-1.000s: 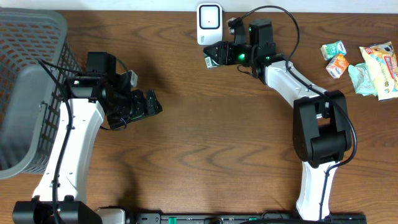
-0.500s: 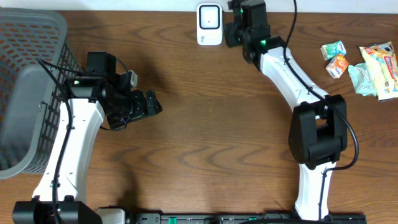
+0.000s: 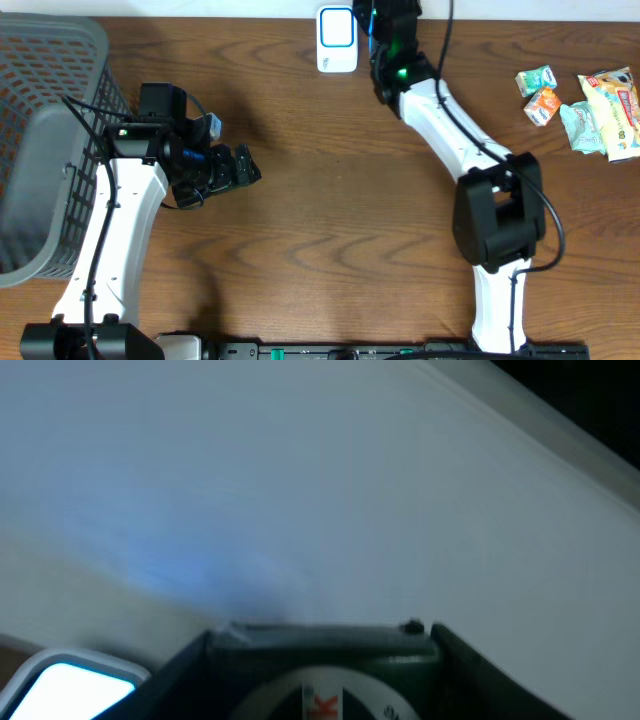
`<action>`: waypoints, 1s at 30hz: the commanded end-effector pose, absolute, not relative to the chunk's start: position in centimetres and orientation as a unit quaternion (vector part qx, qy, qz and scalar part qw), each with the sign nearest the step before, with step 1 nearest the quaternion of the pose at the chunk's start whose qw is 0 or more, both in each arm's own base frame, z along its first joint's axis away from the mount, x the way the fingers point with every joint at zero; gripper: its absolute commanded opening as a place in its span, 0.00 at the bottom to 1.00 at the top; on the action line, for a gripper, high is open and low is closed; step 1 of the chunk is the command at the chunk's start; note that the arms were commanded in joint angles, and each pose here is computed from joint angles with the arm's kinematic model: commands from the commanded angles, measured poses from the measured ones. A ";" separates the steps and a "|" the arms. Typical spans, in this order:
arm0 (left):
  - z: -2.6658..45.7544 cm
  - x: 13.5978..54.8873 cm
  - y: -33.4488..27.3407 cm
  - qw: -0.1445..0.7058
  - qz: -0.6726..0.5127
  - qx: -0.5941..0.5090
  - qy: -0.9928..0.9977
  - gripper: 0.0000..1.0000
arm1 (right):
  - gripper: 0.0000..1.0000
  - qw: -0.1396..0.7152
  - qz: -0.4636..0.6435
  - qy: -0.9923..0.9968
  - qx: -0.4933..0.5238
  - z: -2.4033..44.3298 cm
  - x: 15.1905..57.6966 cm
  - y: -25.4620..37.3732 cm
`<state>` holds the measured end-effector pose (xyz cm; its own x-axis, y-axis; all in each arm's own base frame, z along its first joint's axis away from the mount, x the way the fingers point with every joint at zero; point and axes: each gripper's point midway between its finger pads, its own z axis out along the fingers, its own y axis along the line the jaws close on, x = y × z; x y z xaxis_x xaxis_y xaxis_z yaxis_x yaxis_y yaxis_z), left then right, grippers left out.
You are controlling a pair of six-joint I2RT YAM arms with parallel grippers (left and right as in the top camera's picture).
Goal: Scan the item barcode
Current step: 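Hold the tin barcode in front of the white scanner, then carry the tin to the right table edge and open the gripper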
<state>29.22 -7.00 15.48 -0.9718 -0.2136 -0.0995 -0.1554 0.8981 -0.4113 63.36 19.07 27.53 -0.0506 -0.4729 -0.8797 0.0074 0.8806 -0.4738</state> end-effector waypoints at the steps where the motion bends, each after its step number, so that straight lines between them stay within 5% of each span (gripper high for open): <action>1: 15.3 29.1 -7.2 0.066 -0.206 -0.088 0.972 0.98 | 0.36 0.667 -0.208 0.688 -0.197 25.1 63.8 21.3; 15: 15.3 29.1 -7.2 0.066 -0.206 -0.088 0.972 0.98 | 0.38 0.641 -0.332 0.589 -0.364 16.0 63.9 27.6; 30: 15.3 29.1 -7.2 0.066 -0.206 -0.088 0.972 0.98 | 0.38 0.651 -0.356 0.590 -0.318 17.9 64.3 25.3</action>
<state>29.23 -7.01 15.49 -0.9718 -0.2136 -0.0997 -0.1551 0.8980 -0.4117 64.18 26.47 15.66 0.0690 -0.8628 -0.5008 0.0263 0.5034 -0.8637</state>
